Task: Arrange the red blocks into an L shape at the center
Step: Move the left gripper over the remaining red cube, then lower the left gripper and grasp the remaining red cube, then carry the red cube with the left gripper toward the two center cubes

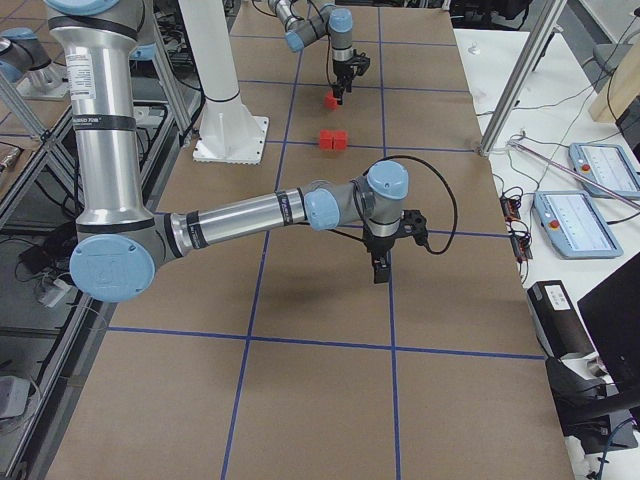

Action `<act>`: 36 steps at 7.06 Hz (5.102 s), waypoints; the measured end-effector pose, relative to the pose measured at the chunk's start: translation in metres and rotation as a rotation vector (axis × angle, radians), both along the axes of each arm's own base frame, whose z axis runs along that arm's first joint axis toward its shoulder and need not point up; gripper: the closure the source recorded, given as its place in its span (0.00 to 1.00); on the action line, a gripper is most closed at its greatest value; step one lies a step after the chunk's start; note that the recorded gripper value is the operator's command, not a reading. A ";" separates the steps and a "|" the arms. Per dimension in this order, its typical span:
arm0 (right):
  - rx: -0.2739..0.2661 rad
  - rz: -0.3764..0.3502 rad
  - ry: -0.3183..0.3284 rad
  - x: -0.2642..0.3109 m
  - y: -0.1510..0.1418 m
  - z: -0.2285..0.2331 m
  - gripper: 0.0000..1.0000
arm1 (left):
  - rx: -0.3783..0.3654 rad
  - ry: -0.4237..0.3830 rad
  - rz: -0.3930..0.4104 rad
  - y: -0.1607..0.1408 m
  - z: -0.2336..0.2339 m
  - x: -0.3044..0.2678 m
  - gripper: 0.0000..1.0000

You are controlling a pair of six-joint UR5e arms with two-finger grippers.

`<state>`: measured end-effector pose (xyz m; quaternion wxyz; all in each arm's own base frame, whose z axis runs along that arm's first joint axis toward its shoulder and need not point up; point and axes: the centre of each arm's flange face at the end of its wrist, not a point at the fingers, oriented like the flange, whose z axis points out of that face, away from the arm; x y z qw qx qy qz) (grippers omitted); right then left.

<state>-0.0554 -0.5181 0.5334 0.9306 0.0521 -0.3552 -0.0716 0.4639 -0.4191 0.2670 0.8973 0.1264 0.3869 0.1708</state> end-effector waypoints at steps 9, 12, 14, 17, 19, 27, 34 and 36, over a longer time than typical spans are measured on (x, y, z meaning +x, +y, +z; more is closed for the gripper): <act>-0.002 -0.001 0.000 0.000 0.000 0.001 0.00 | -0.098 0.009 0.051 0.024 0.079 -0.009 0.41; -0.003 -0.001 0.000 0.000 0.000 0.001 0.00 | -0.097 0.010 0.053 0.023 0.077 -0.005 0.73; -0.002 -0.001 0.000 0.000 0.000 0.001 0.01 | -0.096 0.015 0.058 0.024 0.074 -0.006 0.89; -0.001 0.000 -0.001 0.000 -0.001 0.000 0.00 | -0.055 0.060 0.058 0.018 0.040 -0.008 1.00; -0.001 0.000 -0.001 0.000 -0.001 0.000 0.01 | 0.000 0.097 0.070 0.009 0.009 -0.004 1.00; -0.006 0.001 0.000 0.000 0.001 0.003 0.01 | 0.454 0.125 0.454 -0.010 -0.034 -0.010 1.00; -0.015 0.001 0.004 0.000 0.000 0.007 0.01 | 0.744 -0.037 0.704 -0.019 -0.046 0.032 1.00; -0.019 0.001 0.005 0.000 0.000 0.009 0.01 | 0.781 -0.050 0.764 -0.013 -0.048 0.044 1.00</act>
